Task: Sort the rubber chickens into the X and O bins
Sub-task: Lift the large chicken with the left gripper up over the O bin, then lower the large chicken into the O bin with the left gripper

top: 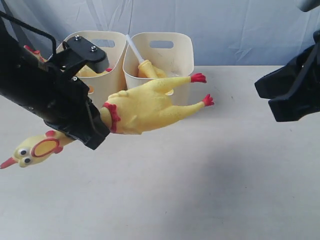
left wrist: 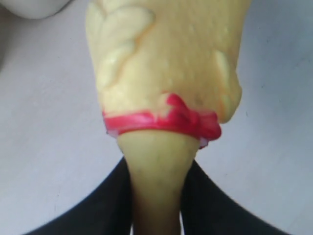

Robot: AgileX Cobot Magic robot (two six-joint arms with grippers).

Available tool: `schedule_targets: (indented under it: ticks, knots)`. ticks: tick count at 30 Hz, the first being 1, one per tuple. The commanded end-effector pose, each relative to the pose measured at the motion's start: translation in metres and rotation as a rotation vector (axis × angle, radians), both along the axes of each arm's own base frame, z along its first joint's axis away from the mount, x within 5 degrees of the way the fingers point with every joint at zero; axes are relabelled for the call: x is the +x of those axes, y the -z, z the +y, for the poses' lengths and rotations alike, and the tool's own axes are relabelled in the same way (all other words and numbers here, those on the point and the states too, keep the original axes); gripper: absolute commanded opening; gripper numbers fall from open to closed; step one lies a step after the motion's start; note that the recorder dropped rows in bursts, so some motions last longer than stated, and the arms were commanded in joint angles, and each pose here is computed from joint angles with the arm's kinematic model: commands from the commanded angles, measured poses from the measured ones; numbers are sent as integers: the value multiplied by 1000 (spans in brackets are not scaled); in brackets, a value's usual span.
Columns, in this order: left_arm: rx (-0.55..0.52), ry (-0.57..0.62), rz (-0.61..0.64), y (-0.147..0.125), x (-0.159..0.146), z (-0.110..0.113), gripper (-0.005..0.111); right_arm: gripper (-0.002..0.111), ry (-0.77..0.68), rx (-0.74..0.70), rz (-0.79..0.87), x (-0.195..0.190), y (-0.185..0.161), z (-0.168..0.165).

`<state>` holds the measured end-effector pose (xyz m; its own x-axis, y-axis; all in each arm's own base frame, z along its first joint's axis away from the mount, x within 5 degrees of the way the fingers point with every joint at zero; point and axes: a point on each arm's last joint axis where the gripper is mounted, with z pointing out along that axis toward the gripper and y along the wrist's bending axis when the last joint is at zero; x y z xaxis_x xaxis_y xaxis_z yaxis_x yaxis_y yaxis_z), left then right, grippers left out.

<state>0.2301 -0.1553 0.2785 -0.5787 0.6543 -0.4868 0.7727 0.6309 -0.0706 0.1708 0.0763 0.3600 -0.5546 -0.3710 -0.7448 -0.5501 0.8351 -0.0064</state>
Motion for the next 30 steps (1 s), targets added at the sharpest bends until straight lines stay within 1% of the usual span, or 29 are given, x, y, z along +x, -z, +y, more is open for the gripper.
schedule_targets:
  ticks: [1, 5, 8, 12, 15, 17, 21, 23, 25, 28, 30]
  knots:
    - [-66, -42, -61, -21, -9, 4, 0, -1, 2, -6, -3, -1, 1, -1]
    - [-97, -108, -147, -37, -12, 11, 0, -1, 2, -5, -2, -1, 1, -1]
    - [-110, -223, -211, -48, -8, 18, 0, -1, 2, -5, -2, -1, 1, -1]
    - [-100, -390, -287, -66, 3, 30, 0, -1, 1, 3, 1, -1, 1, 0]
    - [-94, -480, -360, -83, 11, 40, 0, -1, 1, 5, 1, -1, 1, 0]
    - [-101, -532, -387, -93, 16, 45, 0, -1, 1, 7, 2, -1, 1, 0]
    - [-77, -609, -379, -104, 32, 54, 0, -1, 0, 16, 5, -1, 1, 1]
    - [-53, -633, -355, -102, 44, 55, 0, -1, 0, 16, 5, -1, 1, 1]
    - [-51, -682, -320, -99, 55, 55, 0, -1, 0, 16, 5, -1, 1, 1]
    - [-80, -776, -267, -94, 72, 54, 0, -1, -1, 24, 8, -2, 0, 1]
    - [-85, -809, -237, -88, 83, 50, 0, -1, -2, 33, 11, -2, 0, 2]
